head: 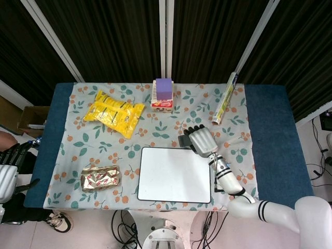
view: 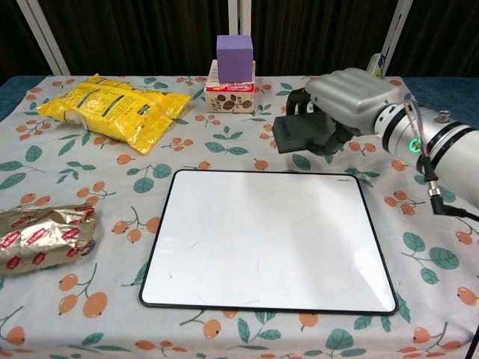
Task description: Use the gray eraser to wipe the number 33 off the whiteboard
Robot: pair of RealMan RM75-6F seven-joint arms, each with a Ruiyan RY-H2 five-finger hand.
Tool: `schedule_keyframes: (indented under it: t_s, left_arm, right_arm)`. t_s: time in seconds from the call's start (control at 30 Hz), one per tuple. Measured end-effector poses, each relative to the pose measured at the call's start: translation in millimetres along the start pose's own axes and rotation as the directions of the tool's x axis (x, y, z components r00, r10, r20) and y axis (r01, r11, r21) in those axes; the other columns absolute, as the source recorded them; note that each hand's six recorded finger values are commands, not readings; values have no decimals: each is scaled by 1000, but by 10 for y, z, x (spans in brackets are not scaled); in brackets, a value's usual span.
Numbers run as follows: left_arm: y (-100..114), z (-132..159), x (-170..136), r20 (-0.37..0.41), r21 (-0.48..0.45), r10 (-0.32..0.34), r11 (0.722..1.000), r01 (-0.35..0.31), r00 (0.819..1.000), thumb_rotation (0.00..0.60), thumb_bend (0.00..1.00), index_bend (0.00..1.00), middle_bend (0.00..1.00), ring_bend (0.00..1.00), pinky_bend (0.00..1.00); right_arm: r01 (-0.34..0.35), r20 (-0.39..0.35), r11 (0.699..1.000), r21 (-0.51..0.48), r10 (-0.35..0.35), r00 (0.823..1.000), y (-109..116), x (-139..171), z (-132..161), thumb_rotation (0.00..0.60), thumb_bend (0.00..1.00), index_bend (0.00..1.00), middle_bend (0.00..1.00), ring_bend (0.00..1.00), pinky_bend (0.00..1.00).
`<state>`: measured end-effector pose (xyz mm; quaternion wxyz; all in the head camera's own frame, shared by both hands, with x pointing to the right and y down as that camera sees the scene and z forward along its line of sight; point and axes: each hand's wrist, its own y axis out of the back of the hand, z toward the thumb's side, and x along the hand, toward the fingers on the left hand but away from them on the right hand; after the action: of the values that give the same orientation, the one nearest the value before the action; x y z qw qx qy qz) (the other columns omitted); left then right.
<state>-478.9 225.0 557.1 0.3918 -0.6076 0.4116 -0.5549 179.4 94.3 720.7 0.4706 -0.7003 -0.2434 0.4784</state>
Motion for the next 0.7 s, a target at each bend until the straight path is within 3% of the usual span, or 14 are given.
schedule_keyframes:
  t_s: [0.13,0.27,0.43,0.7]
  left_arm:
    - [-7,29,-4,5,0,-1,1000,1,1000,600,57,90,96,74,166]
    - [-31,66,11,12,-3,-4,1000,4,1000,600,57,90,96,74,166]
    - [-65,117,45,22,-2,-12,1000,12,1000,600,57,90,96,74,166]
    - [-84,184,77,32,3,-20,1000,20,999,600,57,90,96,74,166]
  right_arm:
    - [37,31,999,1,-37,999,174,137,-257,600,367,875,734,649,719]
    - [28,80,999,30,-30,996,243,335,-610,600,366,875,734,649,719]
    - [-64,146,997,31,58,987,83,627,-1027,600,365,873,734,649,719]
    - [-168,184,985,-38,172,968,-264,804,-1265,600,347,834,720,645,715]
